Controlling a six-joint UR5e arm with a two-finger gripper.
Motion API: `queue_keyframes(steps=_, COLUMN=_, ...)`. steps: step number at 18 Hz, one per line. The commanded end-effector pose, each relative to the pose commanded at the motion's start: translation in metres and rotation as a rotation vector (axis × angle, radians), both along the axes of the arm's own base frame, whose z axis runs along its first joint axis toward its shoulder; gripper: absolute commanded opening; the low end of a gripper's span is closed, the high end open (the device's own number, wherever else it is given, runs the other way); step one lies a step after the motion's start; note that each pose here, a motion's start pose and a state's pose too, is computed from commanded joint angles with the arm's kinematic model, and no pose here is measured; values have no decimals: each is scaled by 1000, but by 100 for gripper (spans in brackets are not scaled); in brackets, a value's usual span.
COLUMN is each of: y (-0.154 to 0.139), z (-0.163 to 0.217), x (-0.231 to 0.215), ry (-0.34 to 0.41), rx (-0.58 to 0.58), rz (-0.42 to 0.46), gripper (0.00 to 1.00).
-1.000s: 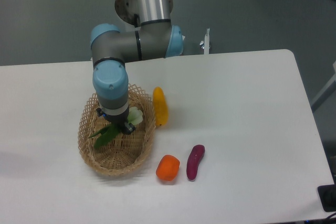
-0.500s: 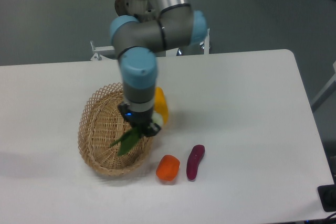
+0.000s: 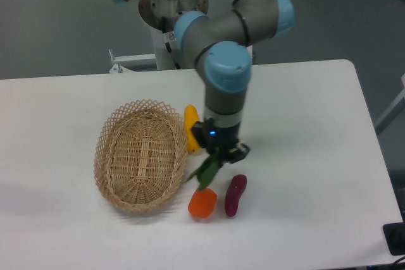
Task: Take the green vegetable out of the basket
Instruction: 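Lift the bok choy out of the basket and carry it away, then hold the bok choy raised above the table beside the sweet potato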
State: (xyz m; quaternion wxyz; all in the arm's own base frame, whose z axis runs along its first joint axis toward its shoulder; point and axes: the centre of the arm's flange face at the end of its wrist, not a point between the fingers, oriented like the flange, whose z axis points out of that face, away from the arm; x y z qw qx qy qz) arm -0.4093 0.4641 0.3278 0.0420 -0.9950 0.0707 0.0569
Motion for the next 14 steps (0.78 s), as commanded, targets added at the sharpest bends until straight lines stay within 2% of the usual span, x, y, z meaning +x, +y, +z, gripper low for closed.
queue_keyframes(steps=5, y=-26, z=3, x=-41, ry=14, rx=-1, rz=22, gripper=6)
queue_keyframes(steps=10, y=-32, z=4, x=-74, ry=27, rx=5, rz=53, gripper=7)
queue_keyframes(steps=14, y=-31, z=-1, x=-83, ry=29, rx=-4, rz=8, gripper=10)
